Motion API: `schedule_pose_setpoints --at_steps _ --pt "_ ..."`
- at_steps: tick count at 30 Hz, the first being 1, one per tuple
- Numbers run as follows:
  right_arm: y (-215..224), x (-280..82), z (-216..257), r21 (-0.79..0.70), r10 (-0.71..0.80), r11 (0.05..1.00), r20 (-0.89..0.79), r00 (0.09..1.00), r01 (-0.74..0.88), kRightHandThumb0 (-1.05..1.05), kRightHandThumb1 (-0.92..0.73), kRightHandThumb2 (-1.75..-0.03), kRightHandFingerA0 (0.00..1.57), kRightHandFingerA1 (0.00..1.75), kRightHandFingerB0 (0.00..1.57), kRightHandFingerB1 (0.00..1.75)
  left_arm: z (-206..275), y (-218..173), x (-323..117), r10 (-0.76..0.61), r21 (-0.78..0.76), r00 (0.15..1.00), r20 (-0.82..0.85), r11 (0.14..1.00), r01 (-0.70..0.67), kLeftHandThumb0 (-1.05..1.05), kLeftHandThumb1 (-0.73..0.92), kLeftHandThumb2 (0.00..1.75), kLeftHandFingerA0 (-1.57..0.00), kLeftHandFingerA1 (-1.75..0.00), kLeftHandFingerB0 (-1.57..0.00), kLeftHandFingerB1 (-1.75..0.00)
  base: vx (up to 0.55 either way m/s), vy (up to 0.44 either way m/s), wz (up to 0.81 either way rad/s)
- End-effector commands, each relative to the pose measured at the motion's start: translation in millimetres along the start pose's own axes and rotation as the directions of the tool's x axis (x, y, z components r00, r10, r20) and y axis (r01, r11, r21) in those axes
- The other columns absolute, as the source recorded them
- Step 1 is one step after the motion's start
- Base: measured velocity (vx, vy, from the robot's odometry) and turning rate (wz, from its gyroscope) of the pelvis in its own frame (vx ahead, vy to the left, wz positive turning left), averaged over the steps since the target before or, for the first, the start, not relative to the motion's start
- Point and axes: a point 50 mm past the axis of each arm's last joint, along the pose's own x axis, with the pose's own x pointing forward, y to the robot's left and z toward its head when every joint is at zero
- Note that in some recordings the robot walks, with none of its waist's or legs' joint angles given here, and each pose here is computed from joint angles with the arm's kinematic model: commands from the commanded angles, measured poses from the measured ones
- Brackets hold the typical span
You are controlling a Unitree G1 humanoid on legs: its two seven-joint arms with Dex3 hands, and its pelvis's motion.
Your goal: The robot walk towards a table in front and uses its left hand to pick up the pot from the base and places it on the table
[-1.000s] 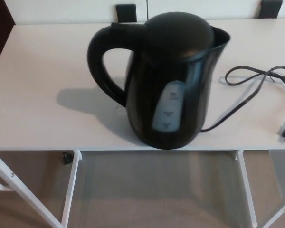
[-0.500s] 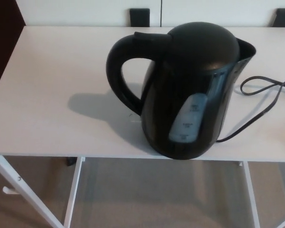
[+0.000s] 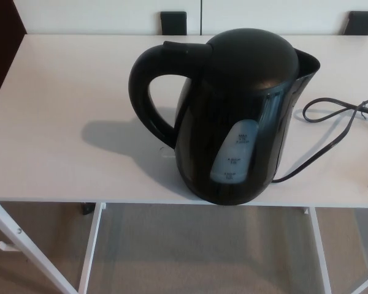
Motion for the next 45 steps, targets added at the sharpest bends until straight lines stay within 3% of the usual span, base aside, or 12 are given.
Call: schedule_pose_setpoints --at_steps 1,6,12,18,20,22,28,31,33,34,35,45 --pt "-6.8 -0.5 0.1 0.001 -0.012 1.000 0.008 1.000 0.012 -0.17 -0.43 -0.87 0.33 0.60 0.25 0.54 -1.6 0.6 -3.3 -0.006 -0.003 1.000 0.009 1.000 0.006 -0.06 0.41 0.86 -0.21 -0.52 -0.17 -0.49 0.00 0.000 0.00" --pt "-7.9 0.3 1.0 0.002 -0.015 1.000 0.005 1.000 0.015 -0.18 -0.42 -0.87 0.32 0.59 0.26 0.54 24.2 -19.7 -38.8 -0.233 0.093 0.941 0.247 0.972 0.216 -0.10 0.38 0.84 -0.27 -0.55 -0.15 -0.48 0.00 0.000 0.00" --pt "-6.1 2.0 2.9 0.008 -0.009 1.000 -0.001 1.000 0.009 -0.18 -0.43 -0.87 0.31 0.58 0.25 0.54 113.8 -32.2 -121.2 -0.494 0.208 0.612 0.618 0.853 0.478 -0.27 0.50 0.59 -0.27 -0.39 -0.24 -0.34 0.00 0.000 0.00" --pt "-5.8 1.9 3.4 0.005 -0.012 1.000 0.005 1.000 0.012 -0.21 -0.42 -0.86 0.34 0.60 0.26 0.54 187.9 -21.3 -184.3 -0.454 0.256 0.335 0.826 0.830 0.496 -0.23 0.53 0.59 -0.23 -0.41 -0.20 -0.33 0.00 0.000 0.00" --pt "-5.8 1.9 3.4 0.006 -0.012 1.000 0.005 1.000 0.012 -0.21 -0.42 -0.86 0.34 0.60 0.26 0.54 190.0 -20.8 -186.4 -0.452 0.256 0.328 0.830 0.830 0.496 -0.23 0.53 0.59 -0.23 -0.41 -0.20 -0.33 0.00 0.000 0.00" --pt "-6.8 2.9 6.2 0.026 -0.007 1.000 0.016 1.000 0.007 -0.20 -0.42 -0.87 0.34 0.61 0.25 0.54 241.5 -2.7 -213.5 -0.340 0.286 0.078 0.937 0.877 0.386 -0.11 0.52 0.55 -0.26 -0.44 -0.21 -0.30 0.00 0.000 0.00" --pt "-6.5 3.5 8.9 0.026 -0.009 1.000 0.032 0.999 0.008 -0.17 -0.44 -0.88 0.33 0.61 0.25 0.55 277.9 12.9 -232.4 -0.255 0.271 -0.092 0.963 0.919 0.287 -0.13 0.50 0.54 -0.30 -0.48 -0.23 -0.33 0.00 0.000 0.00" --pt "-6.8 3.3 8.8 0.028 -0.006 1.000 0.034 0.999 0.005 -0.17 -0.44 -0.88 0.33 0.61 0.25 0.55 285.7 16.9 -233.5 -0.248 0.269 -0.111 0.962 0.926 0.264 -0.13 0.50 0.54 -0.30 -0.48 -0.23 -0.33 0.00 0.000 0.00" --pt "-7.1 4.4 11.5 0.011 -0.013 1.000 0.043 0.999 0.012 -0.18 -0.44 -0.88 0.32 0.60 0.25 0.54 302.6 27.8 -233.1 -0.211 0.232 -0.146 0.966 0.962 0.144 -0.11 0.32 0.82 -0.25 -0.56 -0.15 -0.50 0.00 0.000 0.00" --pt "-6.8 4.8 12.5 0.009 -0.012 1.000 0.045 0.999 0.011 -0.18 -0.44 -0.88 0.32 0.60 0.25 0.54 304.3 28.6 -232.9 -0.209 0.229 -0.150 0.966 0.964 0.133 -0.11 0.32 0.82 -0.25 -0.56 -0.15 -0.50 0.00 0.000 0.00" --pt "-7.3 5.5 14.0 0.014 -0.012 1.000 0.048 0.999 0.011 -0.17 -0.44 -0.89 0.32 0.60 0.24 0.54 308.3 29.8 -232.0 -0.209 0.227 -0.156 0.965 0.968 0.109 -0.13 0.49 0.55 -0.33 -0.39 -0.26 -0.30 0.00 0.000 0.00" --pt "-8.2 8.9 20.0 -0.002 -0.025 1.000 0.049 0.998 0.025 -0.21 -0.42 -0.87 0.37 0.62 0.25 0.54 337.4 31.3 -212.8 -0.153 0.148 -0.073 0.986 0.987 -0.066 -0.18 0.48 0.54 -0.25 -0.38 -0.19 -0.29 0.00 0.000 0.00"
